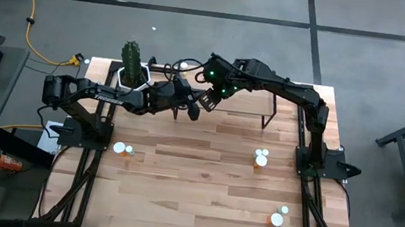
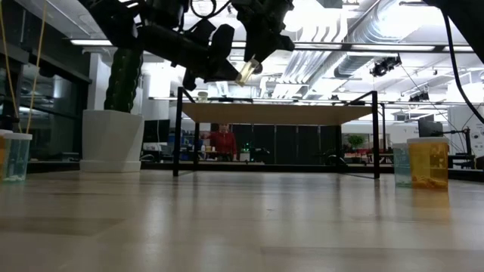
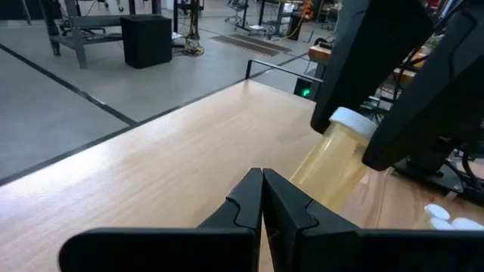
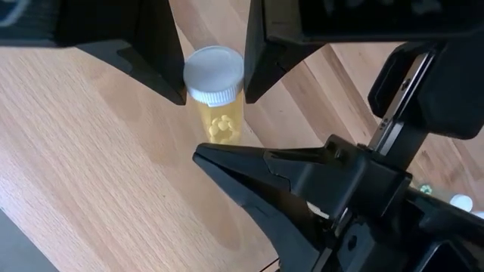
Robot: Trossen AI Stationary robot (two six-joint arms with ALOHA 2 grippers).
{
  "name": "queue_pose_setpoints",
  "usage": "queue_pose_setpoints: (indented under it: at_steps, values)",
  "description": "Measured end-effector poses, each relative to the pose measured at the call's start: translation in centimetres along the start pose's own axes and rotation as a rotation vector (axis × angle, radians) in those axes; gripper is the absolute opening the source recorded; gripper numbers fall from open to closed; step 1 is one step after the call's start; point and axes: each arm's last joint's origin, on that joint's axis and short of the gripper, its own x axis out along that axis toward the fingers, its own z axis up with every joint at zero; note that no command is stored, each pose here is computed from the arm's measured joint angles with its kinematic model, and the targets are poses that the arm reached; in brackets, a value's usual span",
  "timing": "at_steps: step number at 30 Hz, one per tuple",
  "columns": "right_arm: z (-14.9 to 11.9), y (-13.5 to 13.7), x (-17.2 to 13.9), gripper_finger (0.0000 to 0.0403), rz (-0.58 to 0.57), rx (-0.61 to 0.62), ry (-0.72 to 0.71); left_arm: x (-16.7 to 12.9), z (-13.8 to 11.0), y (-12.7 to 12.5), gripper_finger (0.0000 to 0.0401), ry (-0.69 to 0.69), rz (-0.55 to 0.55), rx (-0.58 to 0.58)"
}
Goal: Pick and place medicine bottles onto shelf by color
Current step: Align the bottom yellow pill bottle with the other yellow pill bottle on the shelf
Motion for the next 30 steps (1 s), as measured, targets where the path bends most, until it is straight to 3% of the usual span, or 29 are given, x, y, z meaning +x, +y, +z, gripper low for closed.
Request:
queue_pose_setpoints:
  at_steps: [30]
  values:
    - [0.71,0.16,-0.03,0.0103,-0.003,0.004,-0.080,-0.31,-0.30,-1.00,0.0000,0.010,-0.008,-0.051]
